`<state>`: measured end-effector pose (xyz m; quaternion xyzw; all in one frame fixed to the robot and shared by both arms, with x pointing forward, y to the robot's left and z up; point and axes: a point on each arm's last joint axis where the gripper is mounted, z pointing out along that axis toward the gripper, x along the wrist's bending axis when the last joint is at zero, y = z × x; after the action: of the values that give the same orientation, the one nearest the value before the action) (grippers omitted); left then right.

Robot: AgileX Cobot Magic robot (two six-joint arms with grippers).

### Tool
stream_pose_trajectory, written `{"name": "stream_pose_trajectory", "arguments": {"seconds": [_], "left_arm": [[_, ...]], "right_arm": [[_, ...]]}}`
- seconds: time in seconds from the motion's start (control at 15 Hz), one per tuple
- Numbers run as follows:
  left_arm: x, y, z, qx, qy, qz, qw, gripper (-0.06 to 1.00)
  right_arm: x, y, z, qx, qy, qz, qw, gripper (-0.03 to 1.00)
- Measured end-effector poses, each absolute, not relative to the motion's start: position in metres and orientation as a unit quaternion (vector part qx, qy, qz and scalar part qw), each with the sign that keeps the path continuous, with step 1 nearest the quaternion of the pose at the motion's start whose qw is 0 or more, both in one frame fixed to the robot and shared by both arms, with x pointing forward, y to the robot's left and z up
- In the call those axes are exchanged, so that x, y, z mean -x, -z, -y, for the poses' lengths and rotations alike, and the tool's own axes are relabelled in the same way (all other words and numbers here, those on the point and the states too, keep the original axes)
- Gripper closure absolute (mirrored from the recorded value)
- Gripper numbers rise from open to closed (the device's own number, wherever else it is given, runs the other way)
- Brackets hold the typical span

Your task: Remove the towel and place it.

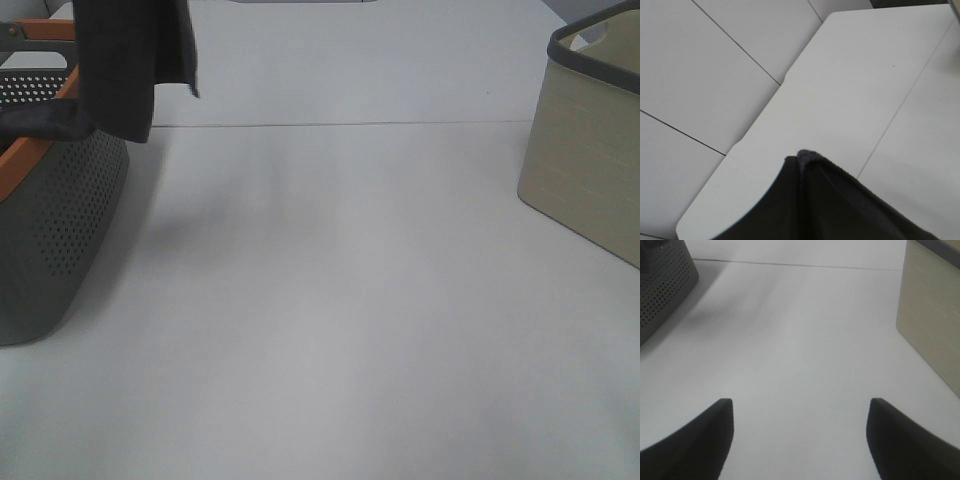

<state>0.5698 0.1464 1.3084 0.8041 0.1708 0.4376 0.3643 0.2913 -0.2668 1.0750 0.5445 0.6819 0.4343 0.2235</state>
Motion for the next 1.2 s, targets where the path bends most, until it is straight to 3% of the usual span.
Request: {"name": "stream_pose_trajectory", "arguments": {"seconds": [0.27, 0.87, 1.2], "left_arm": [[-0.592, -1.260, -0.094, -0.846, -0.394, -0.173, 0.313, 0.94], [-0.609, -1.228, -0.078, -0.867, -0.348, -0.195, 0.297, 0.94], [-0.608, -1.225, -0.082, -0.867, -0.339, -0.230, 0.283, 0.94]], "right_arm": [[-0.329, -1.071, 0.269, -0.554, -0.410, -0.691, 0.218, 0.31], [-0.386, -1.053, 0.254, -0.513, -0.440, -0.725, 0.128, 0.31], [-0.400, -1.059, 0.249, -0.495, -0.472, -0.720, 0.119, 0.31]]}}
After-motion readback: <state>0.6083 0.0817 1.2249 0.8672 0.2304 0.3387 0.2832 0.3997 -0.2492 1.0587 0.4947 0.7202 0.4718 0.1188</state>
